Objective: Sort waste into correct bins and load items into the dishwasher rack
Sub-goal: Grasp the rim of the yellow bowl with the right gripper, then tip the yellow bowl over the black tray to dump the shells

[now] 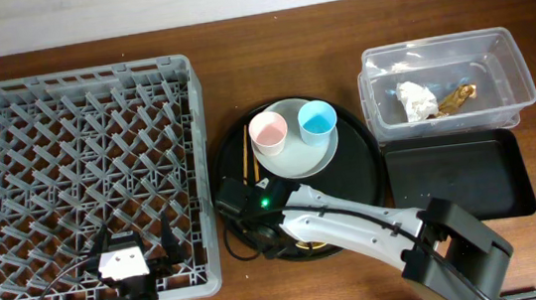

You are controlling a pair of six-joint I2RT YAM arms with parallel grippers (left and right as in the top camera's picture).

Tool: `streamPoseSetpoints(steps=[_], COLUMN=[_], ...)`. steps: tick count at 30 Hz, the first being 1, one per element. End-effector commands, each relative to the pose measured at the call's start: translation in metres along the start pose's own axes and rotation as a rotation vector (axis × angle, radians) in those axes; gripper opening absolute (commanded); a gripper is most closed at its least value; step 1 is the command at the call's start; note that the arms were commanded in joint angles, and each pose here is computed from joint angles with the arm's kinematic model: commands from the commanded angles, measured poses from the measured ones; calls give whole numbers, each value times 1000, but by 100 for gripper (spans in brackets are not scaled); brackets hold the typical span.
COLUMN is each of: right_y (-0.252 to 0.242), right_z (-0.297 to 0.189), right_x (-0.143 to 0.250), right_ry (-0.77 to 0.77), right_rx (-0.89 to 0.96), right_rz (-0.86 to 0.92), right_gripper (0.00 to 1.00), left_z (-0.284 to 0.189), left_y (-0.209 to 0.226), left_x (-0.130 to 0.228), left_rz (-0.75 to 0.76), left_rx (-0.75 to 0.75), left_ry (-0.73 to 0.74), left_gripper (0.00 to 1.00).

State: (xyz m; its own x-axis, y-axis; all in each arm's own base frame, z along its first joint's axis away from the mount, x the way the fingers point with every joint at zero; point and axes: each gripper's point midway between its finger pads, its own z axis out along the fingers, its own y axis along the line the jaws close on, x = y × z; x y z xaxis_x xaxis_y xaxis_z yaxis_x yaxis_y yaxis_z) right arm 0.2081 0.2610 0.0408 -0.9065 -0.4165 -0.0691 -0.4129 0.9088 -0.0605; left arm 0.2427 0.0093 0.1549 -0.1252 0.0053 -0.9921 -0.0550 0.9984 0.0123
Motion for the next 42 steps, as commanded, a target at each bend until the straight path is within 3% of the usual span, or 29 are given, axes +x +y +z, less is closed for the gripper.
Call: streamPoseSetpoints(steps=[1, 7, 14, 22, 26, 32, 39, 42], right_y=[-4, -42, -149, -230, -269, -297, -331, -342], right_z=[-26, -74, -119, -136, -151, -165, -134, -127], right_x=[-20, -28, -25, -16, -9, 4, 34, 44], right_ry=[-55, -63, -113, -168, -297, -509, -690, -869], right_rx=[24, 36, 24, -290, -530, -750, -896, -954], right_rz=[12, 107, 390, 538, 608, 611, 798, 801], right_gripper=[4, 4, 4, 4, 4, 4, 4, 4], left_z=[0, 0, 0, 0, 0, 0, 0, 0], left_y=[0, 0, 0, 0, 0, 0, 0, 0], left_x=[1, 1, 1, 1, 1, 1, 1, 1], left_rz=[15, 16, 15, 15, 15, 15, 15, 15], left_rx=[-3, -3, -3, -3, -3, -3, -3, -3], left_ry=[-1, -1, -1, -1, -1, -1, -1, -1], left_gripper=[99, 99, 100, 99, 99, 99, 99, 99])
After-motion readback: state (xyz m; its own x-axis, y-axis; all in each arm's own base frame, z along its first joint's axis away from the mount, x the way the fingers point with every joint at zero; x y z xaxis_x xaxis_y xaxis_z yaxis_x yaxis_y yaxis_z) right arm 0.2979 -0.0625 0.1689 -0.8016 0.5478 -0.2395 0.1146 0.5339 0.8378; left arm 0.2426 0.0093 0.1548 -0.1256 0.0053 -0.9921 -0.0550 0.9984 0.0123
